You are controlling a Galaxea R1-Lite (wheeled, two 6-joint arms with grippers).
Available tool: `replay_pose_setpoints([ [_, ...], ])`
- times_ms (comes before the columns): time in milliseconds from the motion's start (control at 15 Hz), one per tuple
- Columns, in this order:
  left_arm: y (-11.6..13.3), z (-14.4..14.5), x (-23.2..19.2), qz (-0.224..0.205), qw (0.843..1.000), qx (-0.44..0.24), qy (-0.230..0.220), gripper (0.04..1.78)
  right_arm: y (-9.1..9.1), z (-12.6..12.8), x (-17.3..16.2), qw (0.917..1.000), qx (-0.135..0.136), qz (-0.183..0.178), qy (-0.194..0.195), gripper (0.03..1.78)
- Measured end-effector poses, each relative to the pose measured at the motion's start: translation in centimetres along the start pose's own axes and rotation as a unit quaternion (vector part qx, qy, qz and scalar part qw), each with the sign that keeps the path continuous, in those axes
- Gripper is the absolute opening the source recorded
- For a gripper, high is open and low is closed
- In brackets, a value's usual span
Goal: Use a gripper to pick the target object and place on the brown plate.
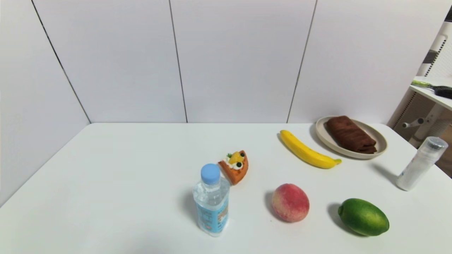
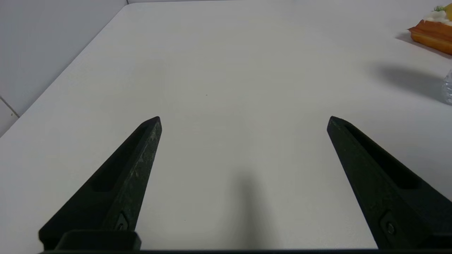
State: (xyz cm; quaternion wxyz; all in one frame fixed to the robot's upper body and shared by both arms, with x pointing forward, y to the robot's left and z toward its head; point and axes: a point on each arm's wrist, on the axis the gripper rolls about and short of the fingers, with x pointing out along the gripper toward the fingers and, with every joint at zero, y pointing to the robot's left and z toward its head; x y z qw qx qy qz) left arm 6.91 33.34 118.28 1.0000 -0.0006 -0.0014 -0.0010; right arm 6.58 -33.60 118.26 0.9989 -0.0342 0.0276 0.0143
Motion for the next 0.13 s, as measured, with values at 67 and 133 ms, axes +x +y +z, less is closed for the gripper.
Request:
replay_pose_setpoints([
  [67,0.00,0.00,0.00,0.000,1.000,0.000,0.000,1.69,0.00,-0.03,0.01,1.0000,0.000,0.000,0.001,1.69],
  [133,0.00,0.00,0.00,0.000,1.000,0.000,0.000,1.69,0.00,-0.04,0.01,1.0000,0.000,0.000,0.001,1.69],
])
